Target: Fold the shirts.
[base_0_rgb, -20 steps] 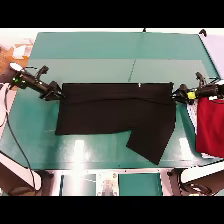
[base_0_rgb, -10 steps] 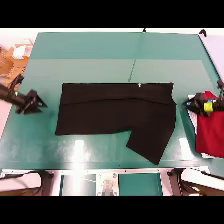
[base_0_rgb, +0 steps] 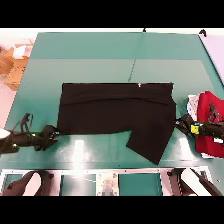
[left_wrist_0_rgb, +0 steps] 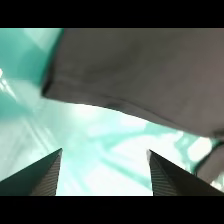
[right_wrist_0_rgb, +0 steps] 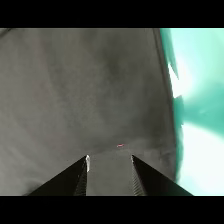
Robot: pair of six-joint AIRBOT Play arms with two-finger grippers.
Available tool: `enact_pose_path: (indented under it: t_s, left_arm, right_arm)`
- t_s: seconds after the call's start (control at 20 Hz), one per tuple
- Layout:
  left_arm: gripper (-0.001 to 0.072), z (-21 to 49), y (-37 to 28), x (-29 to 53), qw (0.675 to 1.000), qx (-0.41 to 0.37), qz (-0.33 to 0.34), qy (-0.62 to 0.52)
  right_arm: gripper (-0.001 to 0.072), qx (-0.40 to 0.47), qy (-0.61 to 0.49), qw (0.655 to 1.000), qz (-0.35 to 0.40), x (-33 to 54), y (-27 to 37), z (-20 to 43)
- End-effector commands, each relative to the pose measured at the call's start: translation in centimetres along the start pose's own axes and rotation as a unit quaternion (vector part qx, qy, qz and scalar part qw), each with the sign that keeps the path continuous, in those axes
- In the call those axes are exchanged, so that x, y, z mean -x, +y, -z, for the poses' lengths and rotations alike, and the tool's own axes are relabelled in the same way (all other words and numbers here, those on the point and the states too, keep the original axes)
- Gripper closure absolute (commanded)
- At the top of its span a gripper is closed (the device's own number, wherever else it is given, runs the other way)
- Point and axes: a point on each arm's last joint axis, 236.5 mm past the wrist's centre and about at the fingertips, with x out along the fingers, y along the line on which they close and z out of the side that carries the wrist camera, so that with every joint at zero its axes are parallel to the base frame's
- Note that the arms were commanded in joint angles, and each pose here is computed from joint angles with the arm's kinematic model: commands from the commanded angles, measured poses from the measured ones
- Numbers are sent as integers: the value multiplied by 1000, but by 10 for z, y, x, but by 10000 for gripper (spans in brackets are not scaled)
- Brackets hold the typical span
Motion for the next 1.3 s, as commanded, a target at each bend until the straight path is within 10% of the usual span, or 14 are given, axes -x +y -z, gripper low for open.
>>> enact_pose_path:
  t_s: [0.0, 0.55, 0.6, 0.65, 0.7, 1.25]
  left_arm:
    - [104, -24, 14, -14, 994, 54, 14, -93]
    - [124, -40, -23, -36, 988, 74, 66, -122]
    - [235, -36, -24, -37, 989, 66, 67, -114]
    - [576, -34, -25, -38, 990, 57, 68, -110]
    - [674, -33, -26, -38, 991, 52, 68, -107]
    - [672, -27, -29, -39, 992, 27, 73, -96]
  right_arm:
    - [381, -13, -14, 1000, -24, -2, 9, 0]
    - [374, -26, -24, 999, -24, -2, 8, -5]
    - [370, -37, -16, 999, -25, -2, 9, -2]
    - [371, -44, -9, 999, -28, -2, 10, 2]
    - [371, -48, -1, 998, -32, -1, 11, 5]
    - [293, -164, 96, 979, 78, -6, -65, 79]
